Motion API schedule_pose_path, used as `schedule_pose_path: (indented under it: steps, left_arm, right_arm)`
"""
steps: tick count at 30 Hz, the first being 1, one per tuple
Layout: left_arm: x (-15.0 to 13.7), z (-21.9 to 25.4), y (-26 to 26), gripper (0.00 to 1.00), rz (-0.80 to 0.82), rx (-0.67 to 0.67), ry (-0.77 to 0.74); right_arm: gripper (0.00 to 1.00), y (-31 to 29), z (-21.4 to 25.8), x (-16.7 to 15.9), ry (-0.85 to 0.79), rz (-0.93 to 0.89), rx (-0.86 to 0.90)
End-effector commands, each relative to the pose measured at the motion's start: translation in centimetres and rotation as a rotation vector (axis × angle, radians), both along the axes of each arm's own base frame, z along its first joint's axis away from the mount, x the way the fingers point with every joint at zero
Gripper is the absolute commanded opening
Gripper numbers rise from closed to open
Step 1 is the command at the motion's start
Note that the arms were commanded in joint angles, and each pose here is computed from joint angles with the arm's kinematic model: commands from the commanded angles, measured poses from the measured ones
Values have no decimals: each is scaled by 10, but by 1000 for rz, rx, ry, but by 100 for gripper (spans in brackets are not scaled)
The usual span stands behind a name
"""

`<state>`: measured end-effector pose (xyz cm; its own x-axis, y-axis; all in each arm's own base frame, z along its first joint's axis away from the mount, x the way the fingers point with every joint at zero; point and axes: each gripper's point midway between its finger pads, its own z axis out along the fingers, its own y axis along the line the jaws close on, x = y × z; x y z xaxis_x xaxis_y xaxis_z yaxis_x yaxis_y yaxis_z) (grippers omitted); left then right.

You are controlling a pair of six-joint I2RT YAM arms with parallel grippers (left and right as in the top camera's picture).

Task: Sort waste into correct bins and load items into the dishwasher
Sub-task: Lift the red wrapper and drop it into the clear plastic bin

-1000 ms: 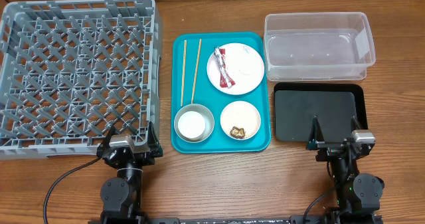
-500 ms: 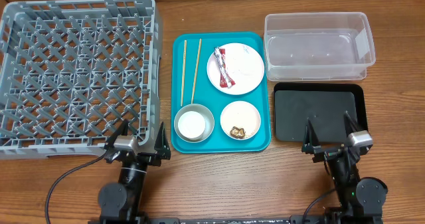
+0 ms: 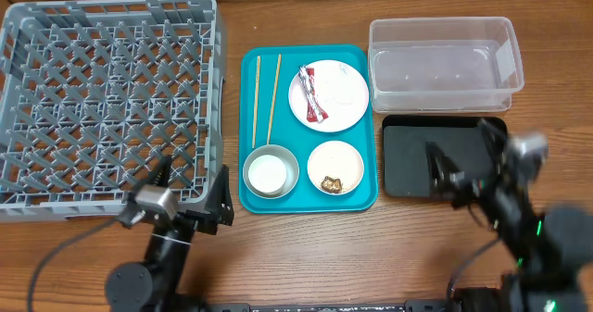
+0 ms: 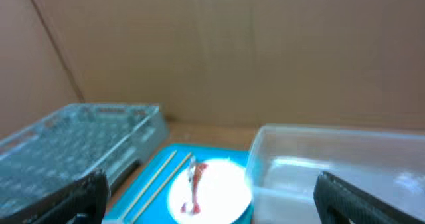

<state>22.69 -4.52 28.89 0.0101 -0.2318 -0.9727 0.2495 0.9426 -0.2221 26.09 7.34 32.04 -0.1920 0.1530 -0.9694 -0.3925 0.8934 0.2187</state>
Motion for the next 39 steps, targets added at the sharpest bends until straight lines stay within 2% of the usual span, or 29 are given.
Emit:
schedule_pose_path:
  steps: [1, 4, 9, 11, 13, 17, 22, 24, 27, 33, 37, 39]
  left_arm:
    - [4, 25, 0, 100, -1, 6, 77]
    - [12, 28, -1, 100, -1, 11, 238]
    - [21, 37, -1, 100, -1, 24, 462]
    - [23, 43, -1, 100, -1, 28, 517]
    - [27, 51, -1, 100, 0, 30, 547]
    - [32, 64, -7, 100, -29, 24, 580]
    - [36, 70, -11, 100, -53, 19, 590]
    - [36, 69, -11, 100, -53, 19, 593]
    - [35, 67, -11, 100, -52, 20, 603]
    - [33, 65, -11, 100, -52, 21, 614]
    - [33, 65, -11, 100, -52, 21, 614]
    - [33, 65, -11, 100, -52, 21, 614]
  right_arm:
    - [100, 19, 28, 22, 100, 127, 29]
    - [100, 36, 50, 41, 171, 238, 57]
    - [100, 73, 86, 56, 190, 552, 175]
    - [100, 74, 81, 77, 219, 529, 202]
    - [100, 72, 65, 100, 314, 448, 261]
    - [100, 105, 23, 120, 475, 451, 240]
    - [100, 142, -51, 130, 662, 344, -42]
    - [100, 151, -77, 135, 695, 277, -184]
    - [100, 164, -108, 146, 705, 210, -309]
    - [100, 196, -156, 175, 658, 256, -383]
    - [79, 203, -186, 197, 655, 242, -366]
    - [74, 206, -203, 203, 673, 234, -356]
